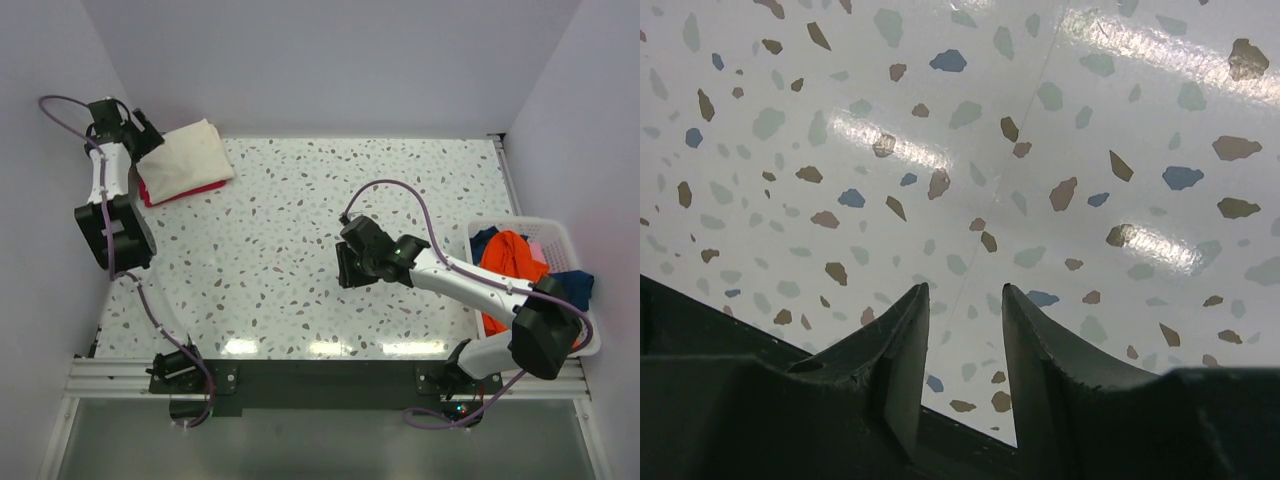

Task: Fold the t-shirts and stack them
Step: Neatly place the folded tshirt to the corner, then reset both grippers

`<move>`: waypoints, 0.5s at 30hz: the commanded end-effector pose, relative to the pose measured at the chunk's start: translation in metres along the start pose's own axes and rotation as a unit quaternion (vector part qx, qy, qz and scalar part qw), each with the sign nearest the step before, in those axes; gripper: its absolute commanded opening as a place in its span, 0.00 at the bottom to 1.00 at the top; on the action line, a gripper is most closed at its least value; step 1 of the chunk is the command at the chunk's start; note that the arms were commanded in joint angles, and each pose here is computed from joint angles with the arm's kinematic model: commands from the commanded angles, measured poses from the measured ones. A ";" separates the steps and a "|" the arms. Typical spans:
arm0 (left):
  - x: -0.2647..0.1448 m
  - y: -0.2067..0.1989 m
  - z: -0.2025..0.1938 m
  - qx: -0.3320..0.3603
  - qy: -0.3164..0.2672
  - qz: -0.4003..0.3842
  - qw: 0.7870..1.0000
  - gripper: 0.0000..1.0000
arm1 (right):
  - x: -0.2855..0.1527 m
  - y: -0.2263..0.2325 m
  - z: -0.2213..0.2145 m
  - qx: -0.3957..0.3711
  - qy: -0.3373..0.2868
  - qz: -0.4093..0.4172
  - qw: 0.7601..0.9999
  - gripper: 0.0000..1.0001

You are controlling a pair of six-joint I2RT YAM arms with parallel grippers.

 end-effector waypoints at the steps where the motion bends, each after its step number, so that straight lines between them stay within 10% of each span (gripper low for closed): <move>1: -0.053 -0.032 0.054 0.009 -0.089 -0.029 0.996 0.90 | -0.013 0.000 0.015 0.004 -0.038 0.003 0.999 0.40; 15: -0.148 -0.100 -0.066 0.053 -0.061 -0.088 0.993 0.90 | -0.027 -0.005 0.032 -0.004 -0.082 -0.003 0.997 0.42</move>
Point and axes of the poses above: each gripper's point midway between its finger pads, its own x axis out along the fingers, its own y axis along the line the jaws close on, z = x × y, the point moved 1 cm from there along -x, back along the fingers, and after that the axes turned 2 degrees about -x, right-handed, at the moved point
